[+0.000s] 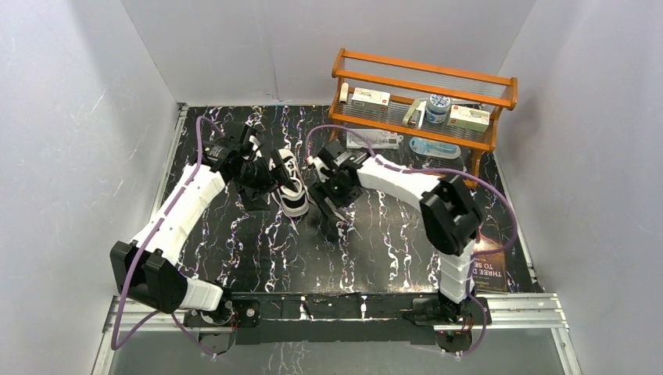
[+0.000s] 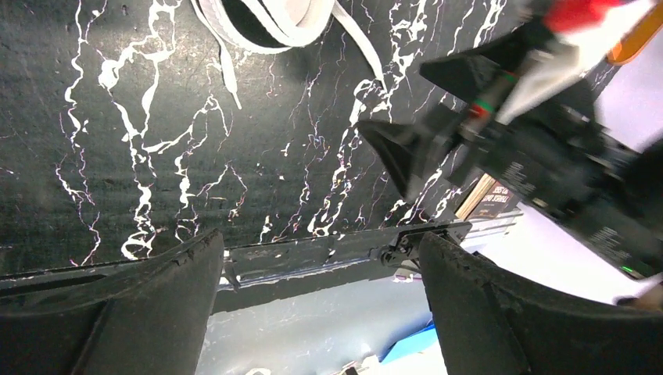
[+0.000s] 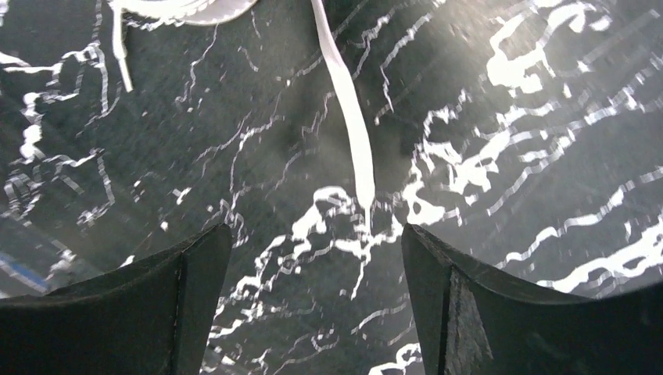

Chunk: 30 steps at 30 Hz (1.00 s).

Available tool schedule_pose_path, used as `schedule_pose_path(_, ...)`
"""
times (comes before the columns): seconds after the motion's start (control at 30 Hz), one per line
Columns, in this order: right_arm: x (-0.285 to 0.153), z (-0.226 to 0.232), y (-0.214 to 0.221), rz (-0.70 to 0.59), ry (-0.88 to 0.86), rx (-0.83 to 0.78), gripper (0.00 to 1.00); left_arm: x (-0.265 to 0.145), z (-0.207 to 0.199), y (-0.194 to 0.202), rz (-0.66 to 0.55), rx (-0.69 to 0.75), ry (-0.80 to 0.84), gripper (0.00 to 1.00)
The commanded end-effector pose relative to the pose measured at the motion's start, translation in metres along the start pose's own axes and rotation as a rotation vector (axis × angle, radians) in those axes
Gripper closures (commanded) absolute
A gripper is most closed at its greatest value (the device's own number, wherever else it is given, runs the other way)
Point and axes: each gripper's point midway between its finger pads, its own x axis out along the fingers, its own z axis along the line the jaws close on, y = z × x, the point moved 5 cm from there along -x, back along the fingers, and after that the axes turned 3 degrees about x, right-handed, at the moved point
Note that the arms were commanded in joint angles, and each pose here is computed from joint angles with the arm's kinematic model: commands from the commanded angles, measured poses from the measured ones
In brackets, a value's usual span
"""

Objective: Tie the shoes

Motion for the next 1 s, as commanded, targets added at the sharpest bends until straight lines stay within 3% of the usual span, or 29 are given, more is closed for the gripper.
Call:
schedule_pose_path(0.0,0.016,0.007,-0.031,-0.076,0.059,-0.121,0.15,-0.01,-0.002,0.0,-0.021,-0.003,-0.006,0.09)
schedule_pose_path(0.43,0.061,0.001,-0.061,-0.231,0.063,-0.203,0.23,-0.029,0.016,0.022,-0.047,-0.005,-0.032,0.09)
schedule_pose_path(0.7,0.088,0.002,-0.058,-0.208,0.02,-0.192,0.36,-0.032,0.014,0.024,-0.039,-0.004,-0.015,0.09)
schedule_pose_path(0.87,0.077,-0.004,-0.041,-0.17,0.073,-0.144,0.61,-0.026,0.013,0.022,-0.033,0.0,-0.006,0.1)
schedule_pose_path(0.97,0.05,-0.001,-0.029,-0.204,0.072,-0.097,0.84,-0.015,0.011,0.017,-0.02,0.015,-0.001,0.13)
